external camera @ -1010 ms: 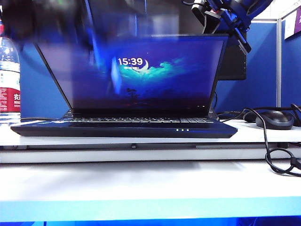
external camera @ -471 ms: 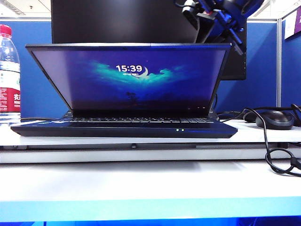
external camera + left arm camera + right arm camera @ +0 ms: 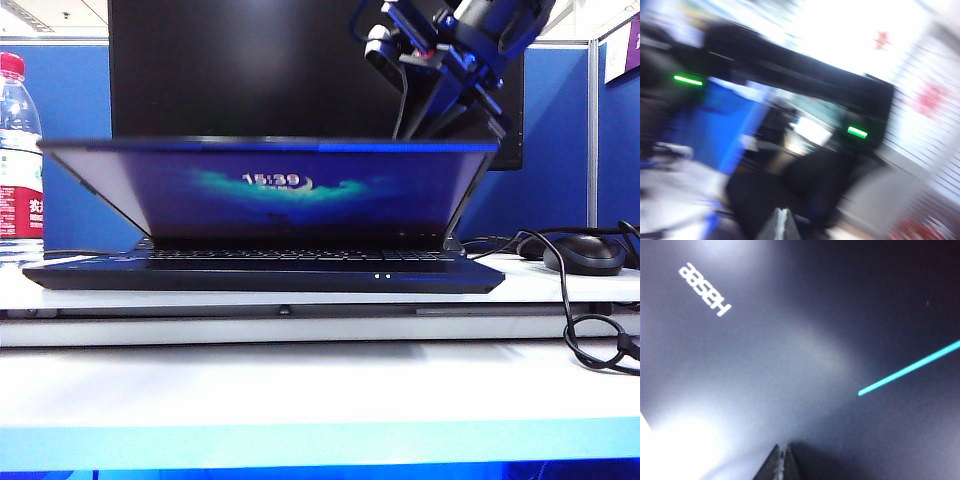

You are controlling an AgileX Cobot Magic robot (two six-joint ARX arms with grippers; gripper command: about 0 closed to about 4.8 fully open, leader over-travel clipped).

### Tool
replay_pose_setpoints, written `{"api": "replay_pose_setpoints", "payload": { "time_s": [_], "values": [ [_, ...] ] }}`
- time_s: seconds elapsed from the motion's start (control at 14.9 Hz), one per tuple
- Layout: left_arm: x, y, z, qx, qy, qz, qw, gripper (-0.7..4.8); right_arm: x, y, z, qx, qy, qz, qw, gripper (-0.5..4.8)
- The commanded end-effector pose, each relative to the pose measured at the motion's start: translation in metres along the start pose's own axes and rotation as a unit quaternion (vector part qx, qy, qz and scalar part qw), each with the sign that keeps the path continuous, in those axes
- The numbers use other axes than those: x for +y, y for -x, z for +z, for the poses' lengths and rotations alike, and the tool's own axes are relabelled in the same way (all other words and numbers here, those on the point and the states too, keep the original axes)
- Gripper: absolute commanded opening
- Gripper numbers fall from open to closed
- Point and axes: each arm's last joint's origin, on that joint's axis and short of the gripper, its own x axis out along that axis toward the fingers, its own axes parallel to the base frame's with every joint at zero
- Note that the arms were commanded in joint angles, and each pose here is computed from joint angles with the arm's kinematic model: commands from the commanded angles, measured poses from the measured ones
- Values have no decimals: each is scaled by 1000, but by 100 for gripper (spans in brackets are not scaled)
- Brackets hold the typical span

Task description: Close the lid of the black laptop.

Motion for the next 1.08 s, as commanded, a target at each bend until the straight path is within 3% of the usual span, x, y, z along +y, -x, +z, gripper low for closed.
{"api": "replay_pose_setpoints", "payload": {
  "time_s": [0.07, 0.13, 0.2, 0.27, 0.54, 0.67, 1.08],
  "values": [
    [24, 16, -4, -37, 13, 179, 983, -5, 1, 1, 2, -10, 1, -2, 1000, -1],
    [33, 22, -10, -31, 18, 251, 967, -5, 1, 1, 2, -10, 1, -2, 1000, -1],
    [42, 29, -20, -10, 18, 349, 937, -5, 1, 1, 2, -12, 1, -1, 1000, -1],
    [46, 33, -26, 5, 21, 405, 914, -5, 1, 1, 3, -14, 2, -1, 1000, -1],
    [50, 39, -32, 12, 17, 499, 867, -5, 1, 1, 4, -20, -2, -2, 1000, -1],
    [51, 41, -34, 23, 12, 517, 856, -5, 1, 1, 4, -20, -2, -2, 1000, -1],
    [53, 44, -41, 54, 23, 539, 840, -5, 1, 1, 4, -20, -2, -2, 1000, -1]
  ]
}}
